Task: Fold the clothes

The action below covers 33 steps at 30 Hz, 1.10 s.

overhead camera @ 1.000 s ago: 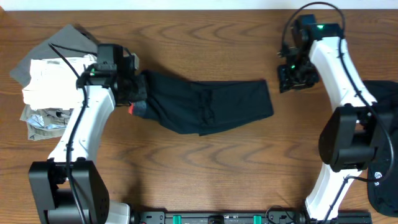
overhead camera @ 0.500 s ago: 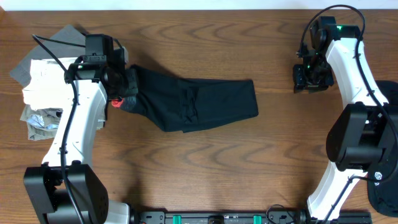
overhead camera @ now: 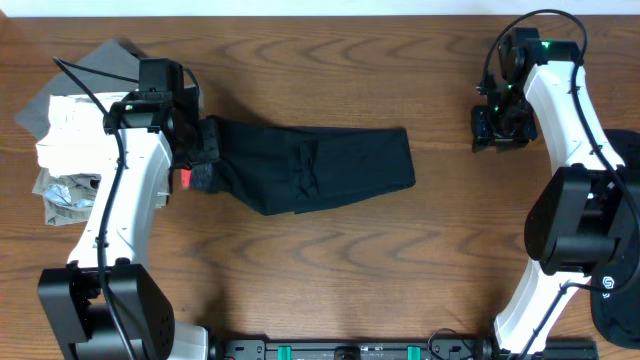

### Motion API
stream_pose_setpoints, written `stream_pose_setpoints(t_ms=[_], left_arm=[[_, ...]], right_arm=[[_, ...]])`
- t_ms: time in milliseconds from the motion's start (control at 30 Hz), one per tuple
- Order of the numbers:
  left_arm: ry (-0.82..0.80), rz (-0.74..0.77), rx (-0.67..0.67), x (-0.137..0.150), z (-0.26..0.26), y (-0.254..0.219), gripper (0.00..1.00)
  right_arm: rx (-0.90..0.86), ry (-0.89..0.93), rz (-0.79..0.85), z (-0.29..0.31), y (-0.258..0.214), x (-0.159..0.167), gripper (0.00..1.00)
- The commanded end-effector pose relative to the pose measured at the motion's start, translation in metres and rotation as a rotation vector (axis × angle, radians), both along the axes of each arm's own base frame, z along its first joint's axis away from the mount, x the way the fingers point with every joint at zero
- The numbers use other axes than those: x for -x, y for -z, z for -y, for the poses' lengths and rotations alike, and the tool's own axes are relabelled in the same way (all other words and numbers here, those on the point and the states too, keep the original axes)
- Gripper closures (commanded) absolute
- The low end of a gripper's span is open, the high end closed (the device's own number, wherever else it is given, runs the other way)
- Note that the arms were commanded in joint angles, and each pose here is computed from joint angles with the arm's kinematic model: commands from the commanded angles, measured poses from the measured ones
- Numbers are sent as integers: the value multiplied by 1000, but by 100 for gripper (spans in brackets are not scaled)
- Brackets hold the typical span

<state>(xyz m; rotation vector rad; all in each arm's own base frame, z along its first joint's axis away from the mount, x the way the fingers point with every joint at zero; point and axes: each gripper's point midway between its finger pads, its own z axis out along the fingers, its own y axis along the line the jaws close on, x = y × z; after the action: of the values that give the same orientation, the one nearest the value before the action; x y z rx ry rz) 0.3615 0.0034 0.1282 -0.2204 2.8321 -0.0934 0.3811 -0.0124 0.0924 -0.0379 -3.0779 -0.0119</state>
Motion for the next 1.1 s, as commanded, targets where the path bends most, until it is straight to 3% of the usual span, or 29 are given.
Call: stream_pose_setpoints(t_ms=[0, 100, 500, 567, 700, 733, 833, 1067], left_arm=[[-12, 12, -55, -3, -10, -5, 41], [-12, 4, -55, -1, -10, -5, 36], [-34, -46, -106, 11, -19, -1, 37], [-38, -59, -104, 14, -19, 3, 45], [-84, -90, -100, 21, -22, 17, 51], [-93, -94, -99, 22, -24, 21, 60], [-180, -109, -88, 27, -34, 34, 72], [-337, -90, -79, 30, -64, 52, 76]], right_arm=[[3, 6, -2, -1, 0, 1, 57], [2, 6, -2, -1, 0, 1, 57], [2, 6, -1, -1, 0, 1, 57], [2, 6, -2, -1, 0, 1, 57], [2, 6, -2, -1, 0, 2, 57], [2, 5, -2, -1, 0, 1, 58], [2, -2, -2, -1, 0, 2, 57], [2, -1, -1, -1, 0, 1, 57]])
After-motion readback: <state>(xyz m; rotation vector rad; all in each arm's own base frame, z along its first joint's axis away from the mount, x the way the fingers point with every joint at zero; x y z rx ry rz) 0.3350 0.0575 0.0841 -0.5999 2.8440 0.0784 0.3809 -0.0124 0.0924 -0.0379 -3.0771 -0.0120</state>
